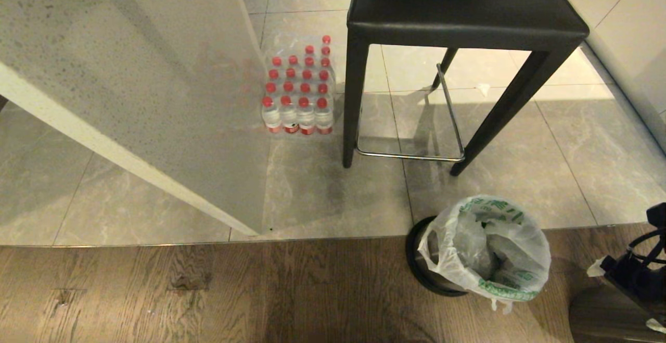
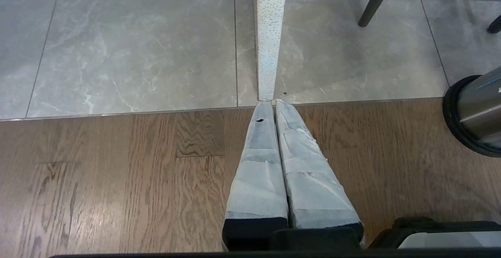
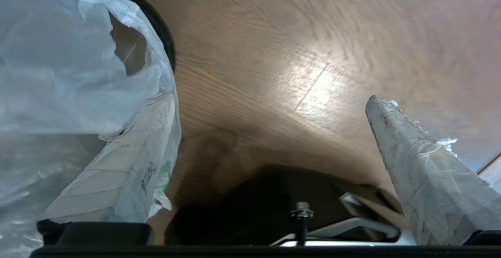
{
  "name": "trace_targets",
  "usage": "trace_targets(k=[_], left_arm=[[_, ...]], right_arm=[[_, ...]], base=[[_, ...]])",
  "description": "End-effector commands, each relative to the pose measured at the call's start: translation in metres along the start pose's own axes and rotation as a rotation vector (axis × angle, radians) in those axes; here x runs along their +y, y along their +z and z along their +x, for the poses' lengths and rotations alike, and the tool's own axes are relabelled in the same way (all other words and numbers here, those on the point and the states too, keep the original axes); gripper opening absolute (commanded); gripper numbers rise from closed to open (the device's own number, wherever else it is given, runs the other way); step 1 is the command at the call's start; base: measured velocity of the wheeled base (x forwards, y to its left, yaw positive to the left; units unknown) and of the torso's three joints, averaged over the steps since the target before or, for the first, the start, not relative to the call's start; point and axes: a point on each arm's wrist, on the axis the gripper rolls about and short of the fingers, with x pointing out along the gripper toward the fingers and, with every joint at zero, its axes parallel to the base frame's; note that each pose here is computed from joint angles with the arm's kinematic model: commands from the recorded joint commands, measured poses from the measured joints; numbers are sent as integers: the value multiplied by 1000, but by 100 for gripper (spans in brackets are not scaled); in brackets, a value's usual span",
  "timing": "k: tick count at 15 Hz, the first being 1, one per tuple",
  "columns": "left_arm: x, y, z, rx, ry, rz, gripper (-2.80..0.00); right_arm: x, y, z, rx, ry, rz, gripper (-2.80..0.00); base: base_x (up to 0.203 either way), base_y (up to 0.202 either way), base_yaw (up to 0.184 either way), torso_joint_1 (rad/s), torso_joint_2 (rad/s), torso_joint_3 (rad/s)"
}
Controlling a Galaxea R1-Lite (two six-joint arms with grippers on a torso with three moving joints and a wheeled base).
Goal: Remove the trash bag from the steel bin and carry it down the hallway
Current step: Pick up the trash bag
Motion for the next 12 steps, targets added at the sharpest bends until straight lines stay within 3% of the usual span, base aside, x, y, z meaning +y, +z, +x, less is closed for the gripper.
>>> trace_targets(k=[1, 2, 3, 9, 12], left_arm=[[0, 0, 0, 0, 0, 0, -280], [0, 0, 0, 0, 0, 0, -280], [0, 0, 0, 0, 0, 0, -280], [0, 0, 0, 0, 0, 0, -280], [0, 0, 0, 0, 0, 0, -280]], right_arm=[[5, 3, 0, 6, 33, -9, 0], [9, 2, -7, -2, 72, -36, 0], [13, -1, -13, -11, 104, -98, -280], [38, -35, -41, -34, 234, -570, -280], [48, -46, -48, -67, 261, -759, -280]], base=[[0, 0, 0, 0, 0, 0], [0, 0, 0, 0, 0, 0], [0, 0, 0, 0, 0, 0], [0, 0, 0, 0, 0, 0], [0, 0, 0, 0, 0, 0]])
